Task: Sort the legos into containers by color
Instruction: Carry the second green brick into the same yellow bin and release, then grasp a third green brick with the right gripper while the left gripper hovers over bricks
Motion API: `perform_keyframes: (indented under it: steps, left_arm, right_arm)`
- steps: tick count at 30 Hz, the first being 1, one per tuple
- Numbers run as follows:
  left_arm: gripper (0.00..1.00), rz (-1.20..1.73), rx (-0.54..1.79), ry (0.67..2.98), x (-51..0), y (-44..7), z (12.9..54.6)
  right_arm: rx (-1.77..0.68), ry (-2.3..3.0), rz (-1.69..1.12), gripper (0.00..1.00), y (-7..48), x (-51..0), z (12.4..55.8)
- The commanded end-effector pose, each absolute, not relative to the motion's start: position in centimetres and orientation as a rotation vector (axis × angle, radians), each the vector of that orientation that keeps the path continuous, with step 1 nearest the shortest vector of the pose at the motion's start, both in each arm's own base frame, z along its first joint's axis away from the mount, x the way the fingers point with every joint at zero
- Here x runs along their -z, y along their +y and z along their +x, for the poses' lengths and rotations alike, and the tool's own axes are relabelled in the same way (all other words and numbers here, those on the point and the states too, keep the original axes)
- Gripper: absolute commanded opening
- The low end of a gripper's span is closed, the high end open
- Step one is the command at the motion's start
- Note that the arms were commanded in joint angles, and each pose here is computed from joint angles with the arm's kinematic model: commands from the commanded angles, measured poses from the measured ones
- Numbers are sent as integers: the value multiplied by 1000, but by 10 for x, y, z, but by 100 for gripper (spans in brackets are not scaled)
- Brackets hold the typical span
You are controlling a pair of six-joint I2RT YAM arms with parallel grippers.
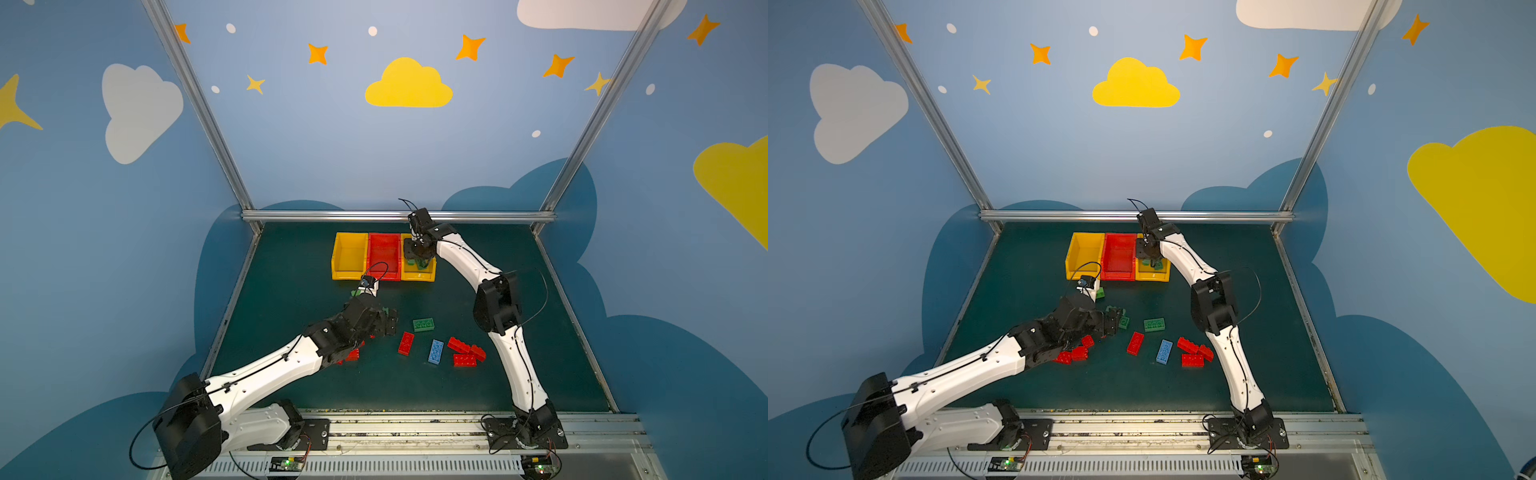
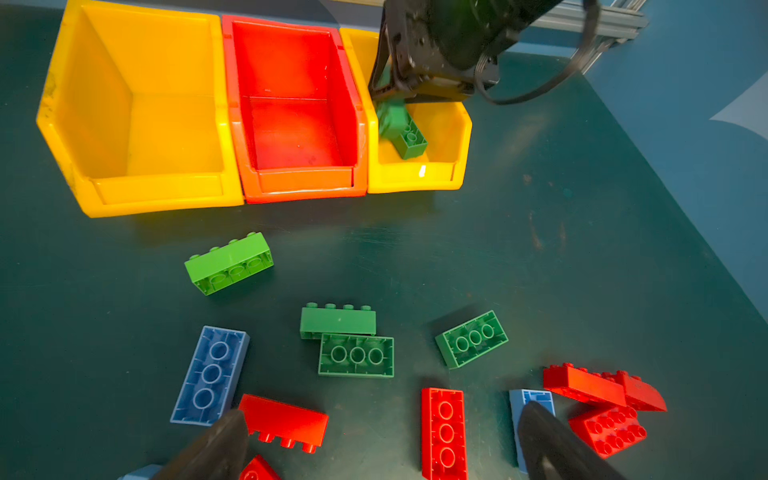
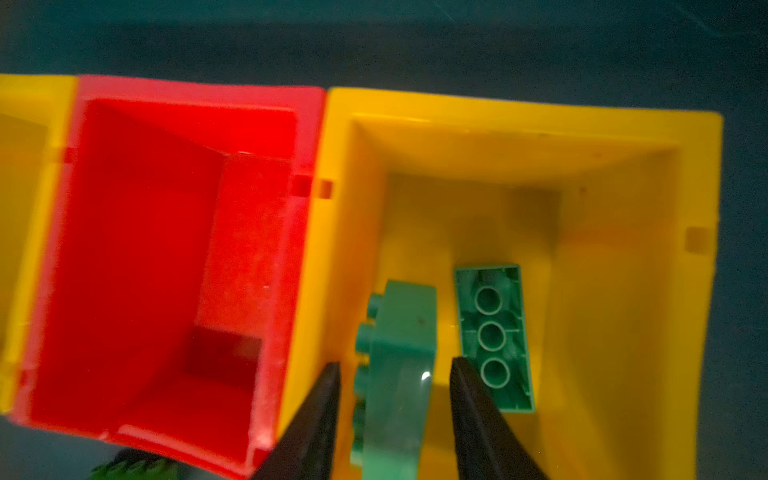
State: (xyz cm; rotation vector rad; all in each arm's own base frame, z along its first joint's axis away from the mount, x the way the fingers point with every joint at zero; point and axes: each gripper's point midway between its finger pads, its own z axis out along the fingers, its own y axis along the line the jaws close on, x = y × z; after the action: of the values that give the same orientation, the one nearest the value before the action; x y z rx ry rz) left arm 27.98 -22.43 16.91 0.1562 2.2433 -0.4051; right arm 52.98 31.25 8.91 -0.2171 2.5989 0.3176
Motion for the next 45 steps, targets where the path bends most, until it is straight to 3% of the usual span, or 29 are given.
perform_keyframes:
  steps: [1, 5, 14, 26, 36, 45]
  left_arm:
    - [100, 161, 361, 2249, -172, -219, 282]
    - [100, 154, 384, 2241, -177, -219, 280]
    - [100, 137, 519, 2226, -188, -212, 257]
    - [100, 36, 659, 2219, -166, -183, 214]
    - [100, 17, 667, 2231, -153, -174, 195]
    - [100, 12, 644, 2226, -152, -168, 193]
  right_arm:
    - [-327, 2560, -249, 67, 309, -120, 531]
    - [-325, 2530, -265, 75, 301, -145, 521]
    - [-275, 2587, -274, 76, 267, -171, 447]
    - [-232, 2816, -367, 84, 250, -96, 296]
    - [-230, 2877, -393, 84, 268, -63, 270]
    - [-148, 2905, -353, 84, 267, -47, 281]
